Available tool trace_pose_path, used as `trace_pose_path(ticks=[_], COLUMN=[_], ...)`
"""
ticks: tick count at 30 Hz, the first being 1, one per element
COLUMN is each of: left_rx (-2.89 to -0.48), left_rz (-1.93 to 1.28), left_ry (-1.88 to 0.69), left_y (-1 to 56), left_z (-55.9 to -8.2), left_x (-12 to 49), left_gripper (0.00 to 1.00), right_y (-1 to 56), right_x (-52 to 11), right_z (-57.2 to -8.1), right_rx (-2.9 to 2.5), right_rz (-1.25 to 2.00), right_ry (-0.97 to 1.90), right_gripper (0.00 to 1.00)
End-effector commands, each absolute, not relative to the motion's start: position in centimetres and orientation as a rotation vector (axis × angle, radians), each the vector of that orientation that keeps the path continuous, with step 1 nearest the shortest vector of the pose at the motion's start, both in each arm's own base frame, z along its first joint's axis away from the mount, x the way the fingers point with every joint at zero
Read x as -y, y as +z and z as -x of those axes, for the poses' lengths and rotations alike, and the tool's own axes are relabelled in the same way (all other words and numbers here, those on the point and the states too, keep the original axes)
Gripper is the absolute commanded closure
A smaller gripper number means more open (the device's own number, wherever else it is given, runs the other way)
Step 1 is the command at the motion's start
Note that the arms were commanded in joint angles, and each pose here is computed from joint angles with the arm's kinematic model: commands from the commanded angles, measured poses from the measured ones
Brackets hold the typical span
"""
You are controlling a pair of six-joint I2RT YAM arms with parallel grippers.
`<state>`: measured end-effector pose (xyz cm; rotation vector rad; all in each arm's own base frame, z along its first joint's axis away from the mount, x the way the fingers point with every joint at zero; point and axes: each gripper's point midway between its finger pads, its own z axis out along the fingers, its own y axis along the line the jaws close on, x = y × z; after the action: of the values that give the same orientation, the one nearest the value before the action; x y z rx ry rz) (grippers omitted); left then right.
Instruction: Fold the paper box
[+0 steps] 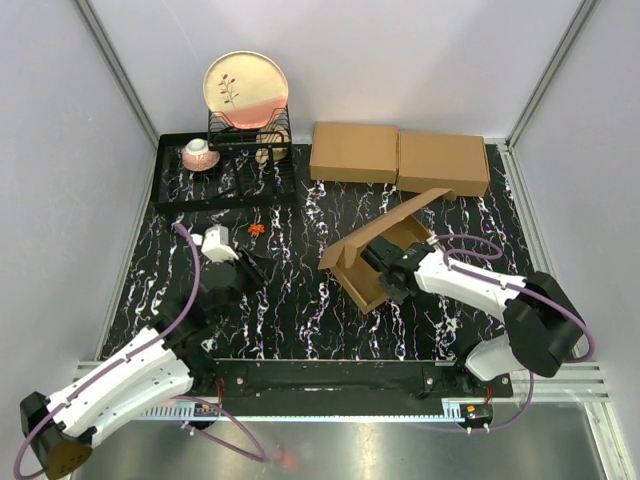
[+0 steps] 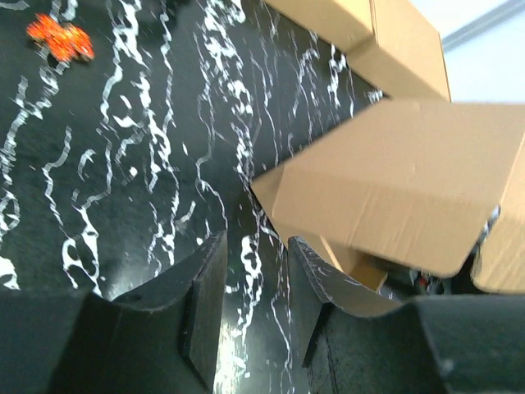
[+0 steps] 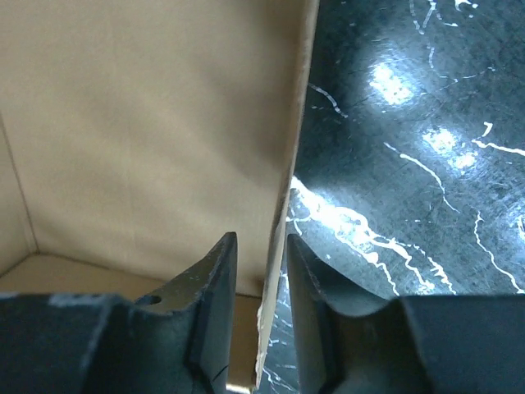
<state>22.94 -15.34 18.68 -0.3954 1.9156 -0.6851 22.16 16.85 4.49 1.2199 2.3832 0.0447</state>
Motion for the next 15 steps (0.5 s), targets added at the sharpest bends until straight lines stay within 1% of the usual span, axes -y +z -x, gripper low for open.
trace_pose_path(ticks=[1,2,4,6,9,13,15], left_rx=[-1.915,-1.91,-1.918,-1.92,-1.945,-1.954,-1.969], left_rz=[0.336,0.342,0.313,0.279,0.249,0.222,0.192], left_ry=[-0.822,-0.84,-0.88,-0.93,-0.939,-0.97,-0.973], left_y=[18.7,18.7,18.2,18.3,17.6,17.0,16.8], left_z=[-21.3,-21.0,-20.0,-19.2,-18.5,-18.2,-18.1], left_x=[18.1,18.3,19.1,20.1,20.9,22.3,23.3], left_gripper=[0.61,0.61,0.61,0.61,0.61,0.61,0.61], right_y=[8.2,8.7,10.2,11.7,13.5,15.7,17.5], right_x=[-17.4,-17.2,-17.1,-17.1,-17.2,-17.5,-18.6], right_z=[-23.0,-22.7,-22.5,-22.3,-22.6,-24.8,-26.8], right_rx=[-2.363,-2.365,-2.368,-2.373,-2.367,-2.286,-2.238], right_rz=[-1.079,-1.046,-0.999,-0.933,-0.835,-0.71,-0.601], right_ry=[0.074,0.06,0.1,0.134,0.172,0.173,0.181], right_gripper=[0.61,0.57,0.56,0.56,0.58,0.59,0.59])
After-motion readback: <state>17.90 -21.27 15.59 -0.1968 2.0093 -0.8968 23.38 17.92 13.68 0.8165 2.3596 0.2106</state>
